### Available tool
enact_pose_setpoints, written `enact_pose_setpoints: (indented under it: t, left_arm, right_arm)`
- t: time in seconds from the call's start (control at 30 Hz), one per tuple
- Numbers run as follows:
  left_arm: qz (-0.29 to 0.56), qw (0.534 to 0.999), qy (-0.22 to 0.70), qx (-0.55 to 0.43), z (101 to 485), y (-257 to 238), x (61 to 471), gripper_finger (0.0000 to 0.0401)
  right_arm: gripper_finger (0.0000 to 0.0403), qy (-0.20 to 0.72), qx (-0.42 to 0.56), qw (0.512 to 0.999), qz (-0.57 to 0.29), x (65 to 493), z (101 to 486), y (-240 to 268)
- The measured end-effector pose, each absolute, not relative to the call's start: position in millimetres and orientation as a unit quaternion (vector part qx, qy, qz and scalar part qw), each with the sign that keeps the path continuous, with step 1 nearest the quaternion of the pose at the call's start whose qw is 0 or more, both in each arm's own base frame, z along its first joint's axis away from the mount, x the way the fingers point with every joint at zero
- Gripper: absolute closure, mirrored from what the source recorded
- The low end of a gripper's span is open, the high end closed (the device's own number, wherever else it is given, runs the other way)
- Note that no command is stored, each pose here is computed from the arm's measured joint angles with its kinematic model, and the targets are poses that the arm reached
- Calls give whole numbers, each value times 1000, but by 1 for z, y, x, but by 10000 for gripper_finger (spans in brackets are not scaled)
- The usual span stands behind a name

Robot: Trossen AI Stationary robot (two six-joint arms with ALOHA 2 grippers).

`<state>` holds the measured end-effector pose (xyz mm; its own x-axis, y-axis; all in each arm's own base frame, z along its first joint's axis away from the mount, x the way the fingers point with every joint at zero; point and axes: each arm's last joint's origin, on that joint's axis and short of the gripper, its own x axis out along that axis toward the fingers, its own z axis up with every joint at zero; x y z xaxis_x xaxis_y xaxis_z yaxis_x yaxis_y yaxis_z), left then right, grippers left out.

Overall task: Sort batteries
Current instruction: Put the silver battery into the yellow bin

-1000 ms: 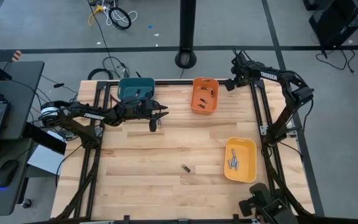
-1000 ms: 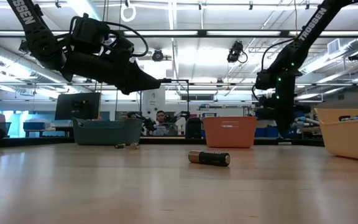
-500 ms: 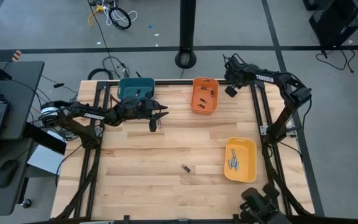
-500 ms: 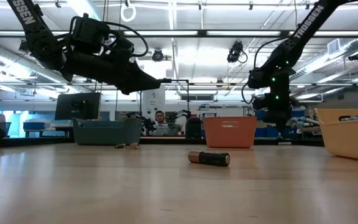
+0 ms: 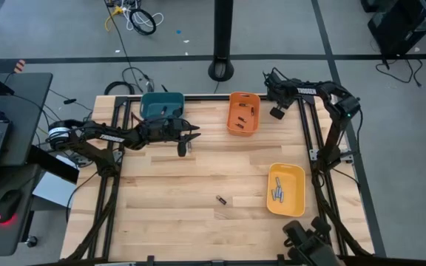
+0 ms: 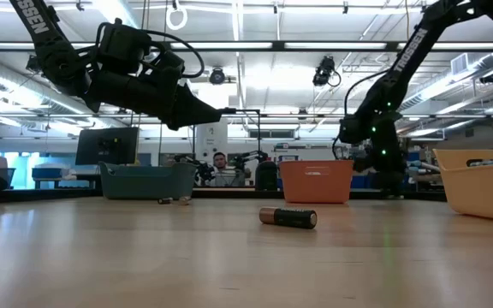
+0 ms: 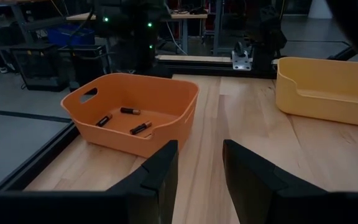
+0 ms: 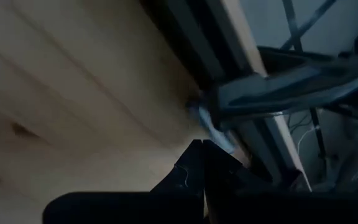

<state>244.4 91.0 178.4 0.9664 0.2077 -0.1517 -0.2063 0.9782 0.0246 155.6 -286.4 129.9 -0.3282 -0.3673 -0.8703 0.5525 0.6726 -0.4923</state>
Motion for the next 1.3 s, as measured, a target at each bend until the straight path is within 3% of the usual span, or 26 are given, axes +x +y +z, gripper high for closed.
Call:
enact_pose_setpoints:
  t: [0.43,0.67,0.8,0.93,1.3]
  left_arm:
    - [105,991,87,3,176,91,244,266]
    - [105,991,86,3,177,91,244,266]
    - [106,991,86,8,177,91,244,266]
    - [106,991,86,14,177,91,244,266]
    - [105,990,90,14,176,91,244,266]
  right_arm:
    - [397,681,78,585,-434,151,139,-295]
    - [397,694,86,589,-405,153,140,-288]
    - [393,700,77,597,-385,157,160,-281]
    - [368,702,79,637,-309,161,173,-269]
    - [263,746,26,630,-215,169,162,-263]
